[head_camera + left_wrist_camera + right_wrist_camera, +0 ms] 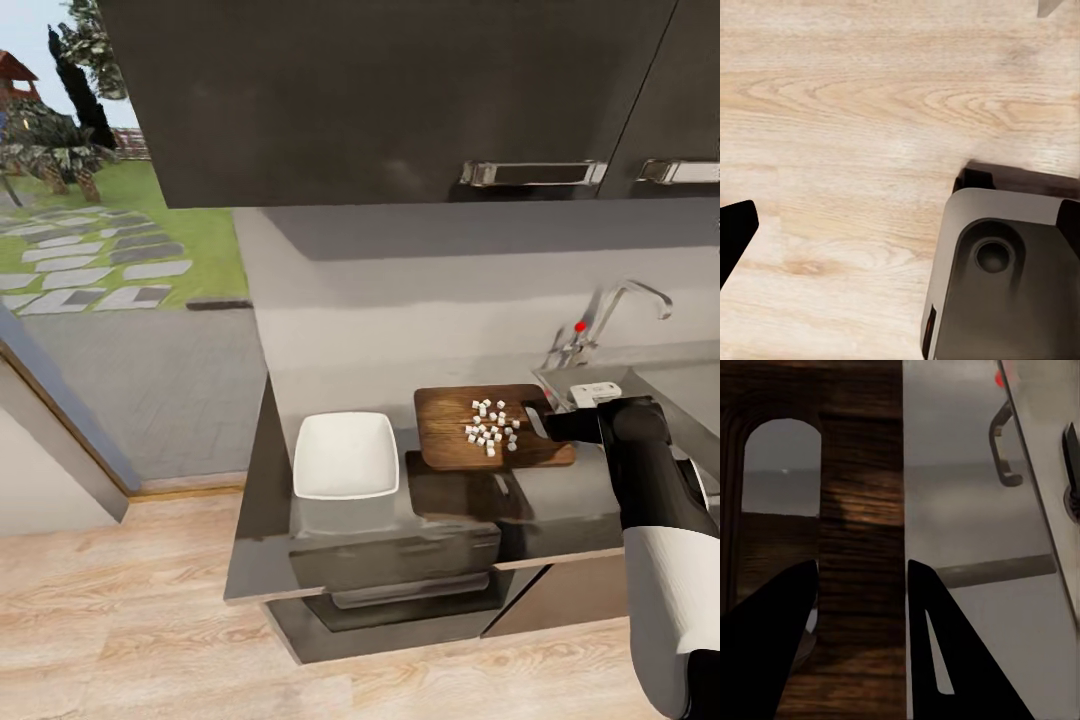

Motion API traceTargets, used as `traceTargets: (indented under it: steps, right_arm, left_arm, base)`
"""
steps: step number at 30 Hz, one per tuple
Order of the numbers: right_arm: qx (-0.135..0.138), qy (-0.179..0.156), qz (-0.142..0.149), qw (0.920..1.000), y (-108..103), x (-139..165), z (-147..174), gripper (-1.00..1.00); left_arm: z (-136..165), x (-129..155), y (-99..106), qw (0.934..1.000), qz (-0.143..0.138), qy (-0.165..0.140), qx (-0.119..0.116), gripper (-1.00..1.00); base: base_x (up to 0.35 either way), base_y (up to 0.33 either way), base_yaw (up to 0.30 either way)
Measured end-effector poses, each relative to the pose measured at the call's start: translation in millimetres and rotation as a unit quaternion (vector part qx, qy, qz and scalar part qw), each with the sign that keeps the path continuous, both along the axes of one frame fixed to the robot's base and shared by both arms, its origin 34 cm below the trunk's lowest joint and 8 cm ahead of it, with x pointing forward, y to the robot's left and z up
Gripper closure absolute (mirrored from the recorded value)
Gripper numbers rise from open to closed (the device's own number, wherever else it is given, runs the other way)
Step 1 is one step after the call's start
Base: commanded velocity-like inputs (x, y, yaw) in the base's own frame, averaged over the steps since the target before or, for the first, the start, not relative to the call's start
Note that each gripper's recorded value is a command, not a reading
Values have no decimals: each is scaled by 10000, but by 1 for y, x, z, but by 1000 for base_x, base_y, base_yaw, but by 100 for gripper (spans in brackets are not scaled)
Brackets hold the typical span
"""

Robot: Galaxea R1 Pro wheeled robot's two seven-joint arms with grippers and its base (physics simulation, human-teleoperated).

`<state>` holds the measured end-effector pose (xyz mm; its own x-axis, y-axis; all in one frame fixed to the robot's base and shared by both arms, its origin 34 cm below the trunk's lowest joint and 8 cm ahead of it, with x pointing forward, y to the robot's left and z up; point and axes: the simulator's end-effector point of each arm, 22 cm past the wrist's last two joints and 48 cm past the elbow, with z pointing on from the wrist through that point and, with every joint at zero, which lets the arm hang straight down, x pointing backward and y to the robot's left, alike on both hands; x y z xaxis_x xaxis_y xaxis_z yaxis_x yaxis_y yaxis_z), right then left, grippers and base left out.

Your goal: In the kitchen, take the Vidalia onion out of the sink, dice it on the chopping board with the paring knife, put the diced onion into the bowl on the countertop, then place both the paring knife and the chopping board into the sink.

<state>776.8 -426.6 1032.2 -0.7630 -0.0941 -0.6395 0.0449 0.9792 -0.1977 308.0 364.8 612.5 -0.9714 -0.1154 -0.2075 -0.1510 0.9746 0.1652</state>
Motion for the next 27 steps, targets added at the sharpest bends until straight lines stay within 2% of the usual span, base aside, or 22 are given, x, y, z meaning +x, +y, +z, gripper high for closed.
traceTargets:
  steps: [27]
  right_arm:
    - [-4,-236,2,9997,0,-1,30,100]
  left_arm:
    - [9,16,0,9998,0,-211,0,-100]
  base:
    - [0,0,0]
